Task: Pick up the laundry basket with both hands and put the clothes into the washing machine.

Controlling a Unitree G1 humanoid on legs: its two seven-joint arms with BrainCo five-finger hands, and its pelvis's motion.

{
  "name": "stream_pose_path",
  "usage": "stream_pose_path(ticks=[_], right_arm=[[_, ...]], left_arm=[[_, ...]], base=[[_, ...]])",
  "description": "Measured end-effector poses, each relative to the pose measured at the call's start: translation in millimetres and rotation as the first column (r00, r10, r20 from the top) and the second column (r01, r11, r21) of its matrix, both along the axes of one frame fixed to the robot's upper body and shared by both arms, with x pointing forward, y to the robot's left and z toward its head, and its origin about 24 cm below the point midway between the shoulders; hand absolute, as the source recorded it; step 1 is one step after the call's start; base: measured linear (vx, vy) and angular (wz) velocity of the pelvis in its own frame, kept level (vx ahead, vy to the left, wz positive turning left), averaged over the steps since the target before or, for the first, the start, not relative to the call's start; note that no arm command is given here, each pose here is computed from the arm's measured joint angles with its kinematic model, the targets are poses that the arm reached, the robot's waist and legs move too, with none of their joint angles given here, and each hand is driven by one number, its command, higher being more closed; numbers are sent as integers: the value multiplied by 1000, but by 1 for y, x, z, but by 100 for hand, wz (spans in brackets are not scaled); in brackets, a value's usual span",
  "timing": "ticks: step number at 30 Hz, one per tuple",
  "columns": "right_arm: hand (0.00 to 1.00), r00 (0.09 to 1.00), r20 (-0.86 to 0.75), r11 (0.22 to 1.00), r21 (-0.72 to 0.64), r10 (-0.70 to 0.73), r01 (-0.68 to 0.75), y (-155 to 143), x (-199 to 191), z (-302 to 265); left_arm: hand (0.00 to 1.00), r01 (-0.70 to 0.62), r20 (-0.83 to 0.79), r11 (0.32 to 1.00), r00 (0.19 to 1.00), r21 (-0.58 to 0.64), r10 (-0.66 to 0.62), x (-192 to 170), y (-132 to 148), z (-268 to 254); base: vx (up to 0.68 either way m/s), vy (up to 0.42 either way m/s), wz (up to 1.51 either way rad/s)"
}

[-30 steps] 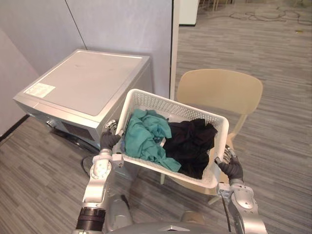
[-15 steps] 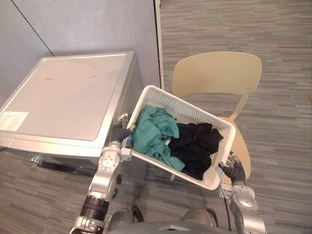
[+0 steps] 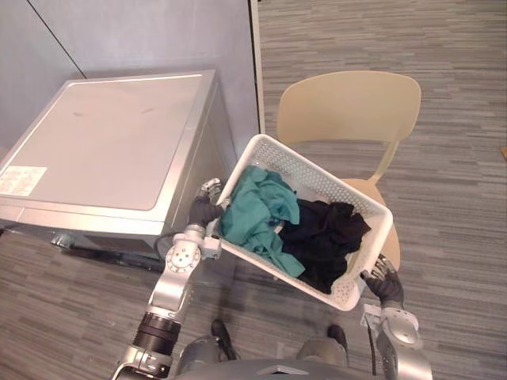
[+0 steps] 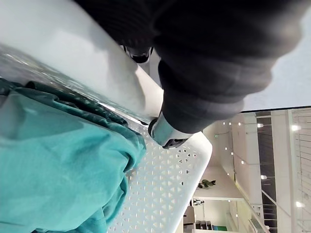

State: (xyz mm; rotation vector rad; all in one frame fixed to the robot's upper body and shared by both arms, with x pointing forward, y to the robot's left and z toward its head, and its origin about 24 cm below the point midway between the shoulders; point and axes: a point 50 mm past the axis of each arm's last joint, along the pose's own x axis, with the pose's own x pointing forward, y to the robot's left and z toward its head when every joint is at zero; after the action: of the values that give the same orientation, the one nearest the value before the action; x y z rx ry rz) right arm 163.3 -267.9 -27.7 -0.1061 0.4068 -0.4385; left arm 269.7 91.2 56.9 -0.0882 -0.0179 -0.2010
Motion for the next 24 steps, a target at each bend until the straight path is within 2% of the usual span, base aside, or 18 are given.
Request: stream_pose_path(ticks=[8, 15, 24], right_arm=[[100, 994, 30, 994, -22, -102, 103, -13, 1, 5], [100, 957, 97, 961, -24, -274, 277, -32, 17, 16], [100, 848, 242, 875, 12, -472, 484, -52, 45, 52]], left_arm=[[100, 69, -26, 996, 997, -65, -70, -3, -15, -2], [100, 129, -96, 989, 986, -74, -136, 22, -47, -6], [100, 73, -212, 990, 972, -124, -98, 48, -83, -1]], base=[[-5, 2, 6], [-66, 4, 3], [-34, -1, -2]])
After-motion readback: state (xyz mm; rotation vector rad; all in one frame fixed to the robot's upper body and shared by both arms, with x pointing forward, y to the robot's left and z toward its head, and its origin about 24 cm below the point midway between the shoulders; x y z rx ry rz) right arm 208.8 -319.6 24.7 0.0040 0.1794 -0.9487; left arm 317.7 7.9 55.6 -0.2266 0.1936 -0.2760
